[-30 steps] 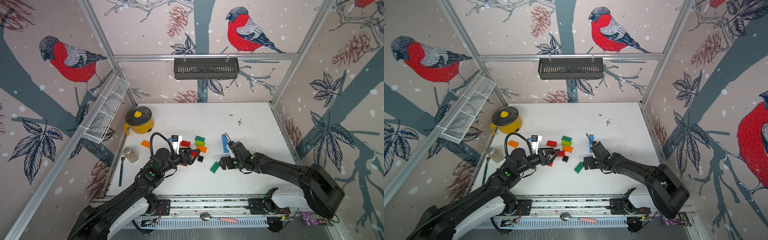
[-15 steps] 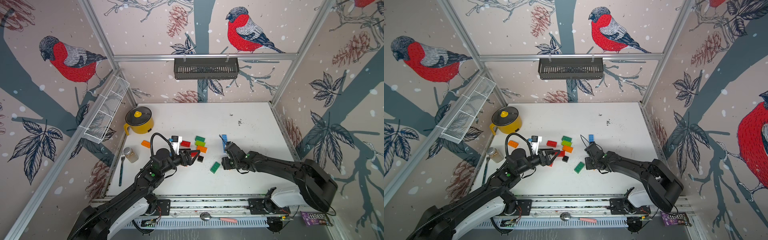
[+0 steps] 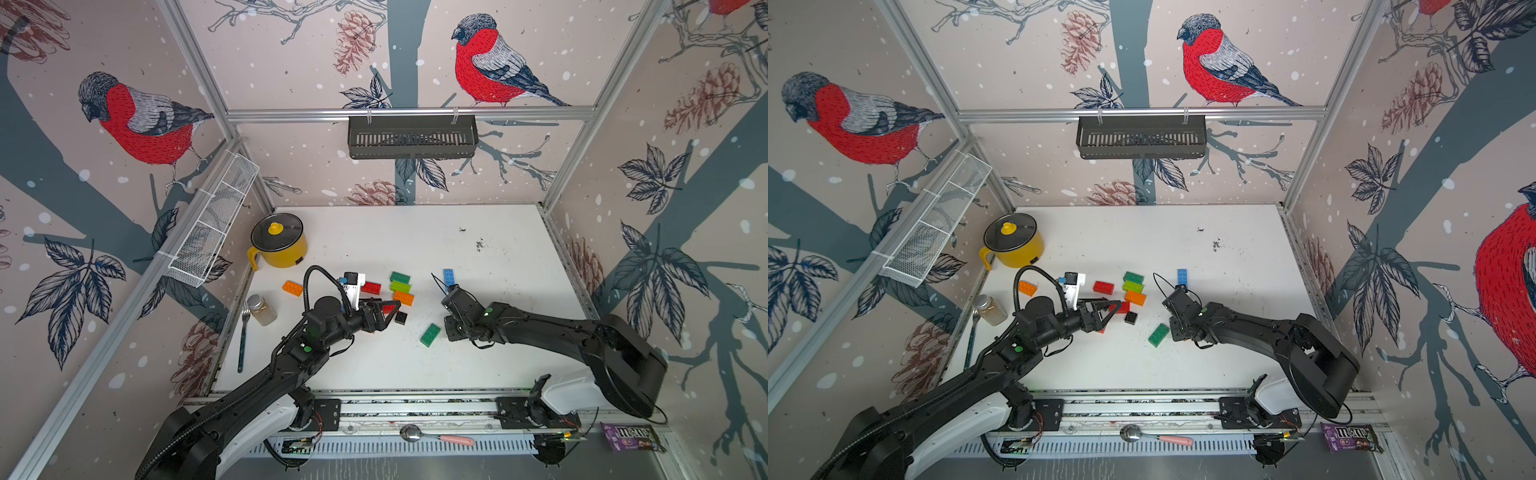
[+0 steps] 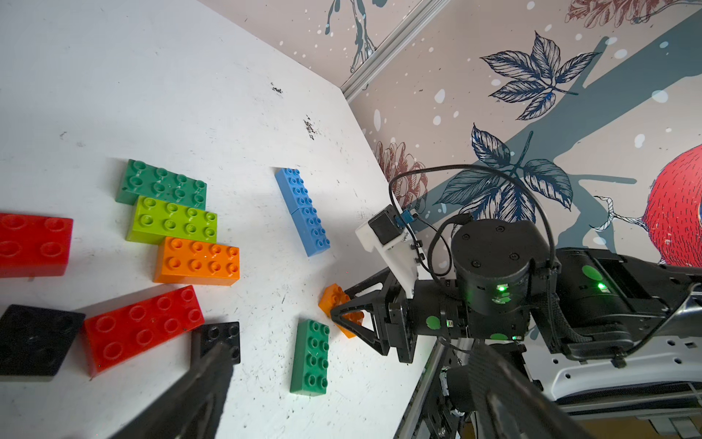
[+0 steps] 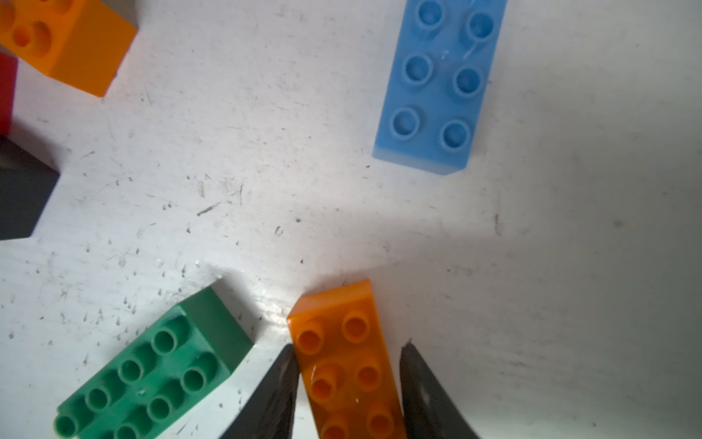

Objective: Assemble a small pinwheel with lego
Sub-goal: Pick up the lego brick from the center of the board.

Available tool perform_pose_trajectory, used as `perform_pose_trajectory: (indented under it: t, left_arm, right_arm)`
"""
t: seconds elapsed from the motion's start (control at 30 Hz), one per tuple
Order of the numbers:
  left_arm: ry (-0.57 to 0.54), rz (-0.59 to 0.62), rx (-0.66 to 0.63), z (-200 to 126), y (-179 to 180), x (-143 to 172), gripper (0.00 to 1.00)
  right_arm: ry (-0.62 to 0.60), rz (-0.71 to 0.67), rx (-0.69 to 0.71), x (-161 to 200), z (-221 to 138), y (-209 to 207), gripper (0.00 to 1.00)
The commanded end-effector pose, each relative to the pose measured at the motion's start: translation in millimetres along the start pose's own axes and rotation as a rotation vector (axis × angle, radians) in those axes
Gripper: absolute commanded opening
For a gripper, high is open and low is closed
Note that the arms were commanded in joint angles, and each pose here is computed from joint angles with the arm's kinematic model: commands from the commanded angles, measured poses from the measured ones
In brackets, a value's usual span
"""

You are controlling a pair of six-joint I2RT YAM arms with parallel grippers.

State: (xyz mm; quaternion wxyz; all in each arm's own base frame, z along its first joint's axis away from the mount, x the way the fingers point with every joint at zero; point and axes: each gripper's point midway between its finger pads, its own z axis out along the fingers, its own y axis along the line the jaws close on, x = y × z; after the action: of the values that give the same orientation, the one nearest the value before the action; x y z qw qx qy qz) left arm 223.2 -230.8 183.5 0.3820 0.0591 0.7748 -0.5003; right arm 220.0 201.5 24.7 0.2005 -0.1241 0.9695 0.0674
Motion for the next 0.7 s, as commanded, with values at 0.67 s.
perform_pose_trajectory:
  t: [0.67]
  left_arm:
    - [-0.045, 0.027, 0.035, -2.1, -11.8, -12.4, 0.97]
  right_arm:
    - [-0.016, -0.051, 0.029, -12.4, -8.2, 4.3, 0.3]
